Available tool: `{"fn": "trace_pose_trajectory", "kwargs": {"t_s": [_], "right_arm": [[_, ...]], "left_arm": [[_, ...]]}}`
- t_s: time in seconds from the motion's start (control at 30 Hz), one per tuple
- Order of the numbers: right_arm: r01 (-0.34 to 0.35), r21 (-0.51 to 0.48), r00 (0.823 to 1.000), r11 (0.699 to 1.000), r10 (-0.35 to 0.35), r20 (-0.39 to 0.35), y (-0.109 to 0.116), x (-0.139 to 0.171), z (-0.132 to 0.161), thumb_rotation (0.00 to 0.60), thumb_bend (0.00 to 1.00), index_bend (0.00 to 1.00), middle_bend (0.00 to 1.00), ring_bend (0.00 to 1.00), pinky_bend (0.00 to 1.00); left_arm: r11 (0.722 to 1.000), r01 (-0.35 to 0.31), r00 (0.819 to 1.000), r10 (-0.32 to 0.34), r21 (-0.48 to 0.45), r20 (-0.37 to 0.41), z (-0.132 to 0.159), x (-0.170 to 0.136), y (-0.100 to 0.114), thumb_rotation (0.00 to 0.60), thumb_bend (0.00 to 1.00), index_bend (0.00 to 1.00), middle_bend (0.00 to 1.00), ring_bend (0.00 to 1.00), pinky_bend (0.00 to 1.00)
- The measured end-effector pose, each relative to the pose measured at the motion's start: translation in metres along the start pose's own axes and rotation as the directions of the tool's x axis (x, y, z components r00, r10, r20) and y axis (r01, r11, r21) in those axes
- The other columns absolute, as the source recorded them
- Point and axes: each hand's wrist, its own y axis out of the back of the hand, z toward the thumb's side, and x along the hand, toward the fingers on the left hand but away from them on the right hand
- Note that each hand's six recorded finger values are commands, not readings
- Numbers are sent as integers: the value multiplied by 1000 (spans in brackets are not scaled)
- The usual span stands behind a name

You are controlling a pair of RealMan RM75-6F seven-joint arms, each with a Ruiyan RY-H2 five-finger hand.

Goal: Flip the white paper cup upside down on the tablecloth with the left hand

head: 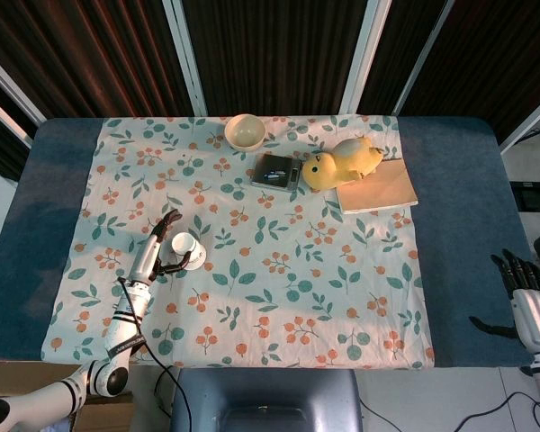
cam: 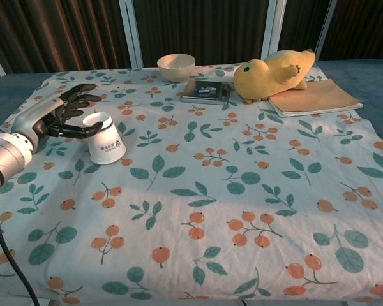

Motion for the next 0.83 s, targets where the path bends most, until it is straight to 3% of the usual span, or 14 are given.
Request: {"fn": "trace_pose_trajectory", "kwargs": {"t_s": [0.2, 0.3, 0.4, 0.5, 0.6, 0.63, 0.73, 0.83], "right_arm": [[4, 3, 1000, 1000, -4, 2, 1, 1, -1, 543, 0, 0, 0, 0, 0], [9, 3, 1000, 1000, -9, 4, 2, 1, -1, 543, 0, 0, 0, 0, 0], [19, 6, 1000, 1000, -19, 2, 3, 1, 0, 544, 0, 0, 0, 0, 0], [38, 9, 999, 999, -38, -3, 4, 2, 1, 543, 0, 0, 0, 0, 0], [69, 10, 998, 998, -69, -7, 6, 3, 2, 543, 0, 0, 0, 0, 0], [78, 10, 997, 997, -78, -9, 6, 3, 2, 543, 0, 0, 0, 0, 0], [96, 12, 995, 995, -96, -14, 6, 4, 1, 543, 0, 0, 0, 0, 0], [101, 16, 995, 995, -101, -13, 6, 5, 1, 541, 0, 0, 0, 0, 0]], "left_arm": [[999, -29, 993, 24, 43, 113, 30, -9, 16, 600, 365, 0, 26, 0, 37], [990, -63, 983, 40, 126, 177, 46, -19, 30, 600, 391, 0, 10, 0, 15], [958, -100, 979, 46, 267, 200, 55, -31, 47, 600, 406, 0, 0, 0, 0], [878, -140, 980, 56, 458, 192, 58, -46, 71, 600, 407, 0, 0, 0, 0], [744, -175, 982, 90, 645, 163, 60, -68, 101, 600, 405, 0, 0, 0, 0], [687, -178, 984, 101, 704, 149, 61, -77, 112, 600, 404, 0, 0, 0, 0], [576, -157, 987, 129, 802, 101, 54, -98, 131, 600, 404, 0, 0, 0, 0], [515, -116, 987, 155, 850, 41, 36, -120, 148, 600, 405, 0, 0, 0, 0]]}}
